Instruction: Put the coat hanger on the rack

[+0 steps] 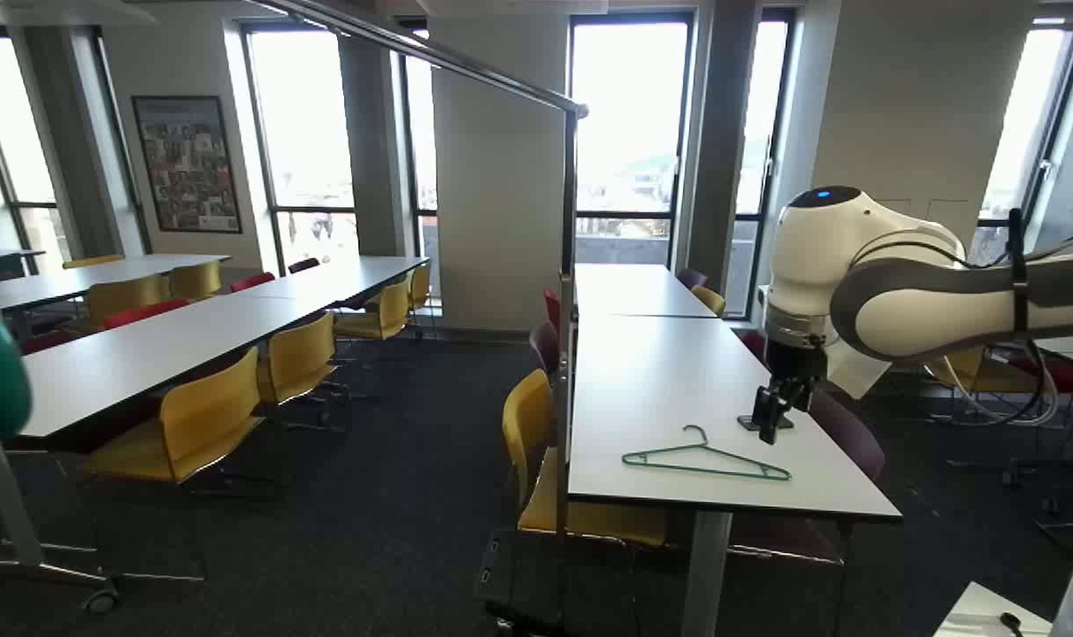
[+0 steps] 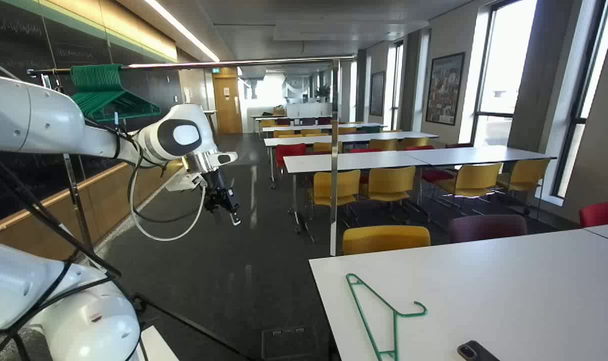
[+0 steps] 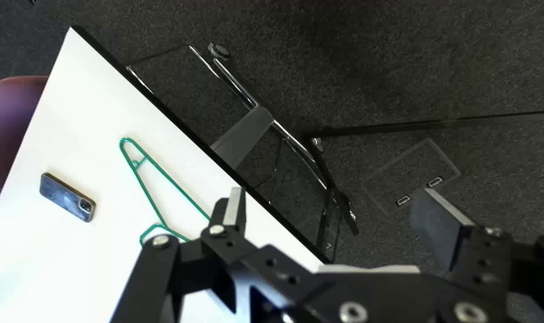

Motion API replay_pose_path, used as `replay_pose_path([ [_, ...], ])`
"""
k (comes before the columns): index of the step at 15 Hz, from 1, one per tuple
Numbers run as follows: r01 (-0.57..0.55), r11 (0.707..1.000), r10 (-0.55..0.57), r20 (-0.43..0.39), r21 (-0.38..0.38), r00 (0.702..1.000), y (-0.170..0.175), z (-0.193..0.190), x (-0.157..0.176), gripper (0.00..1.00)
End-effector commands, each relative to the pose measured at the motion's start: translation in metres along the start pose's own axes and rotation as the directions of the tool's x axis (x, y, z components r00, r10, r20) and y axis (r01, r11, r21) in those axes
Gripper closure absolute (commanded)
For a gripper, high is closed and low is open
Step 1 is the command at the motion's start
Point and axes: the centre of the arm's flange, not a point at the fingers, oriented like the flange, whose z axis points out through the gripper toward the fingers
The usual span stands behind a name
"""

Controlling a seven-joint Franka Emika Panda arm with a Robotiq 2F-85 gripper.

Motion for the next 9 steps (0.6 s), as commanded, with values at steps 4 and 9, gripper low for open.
replay_pose_path([
  [4, 0.000, 1.000, 0.000, 0.000, 0.000, 1.000, 0.000, 0.000, 0.000, 0.00],
  [9, -0.016, 1.000, 0.016, 0.014, -0.008, 1.000, 0.016, 0.013, 0.022, 0.00],
])
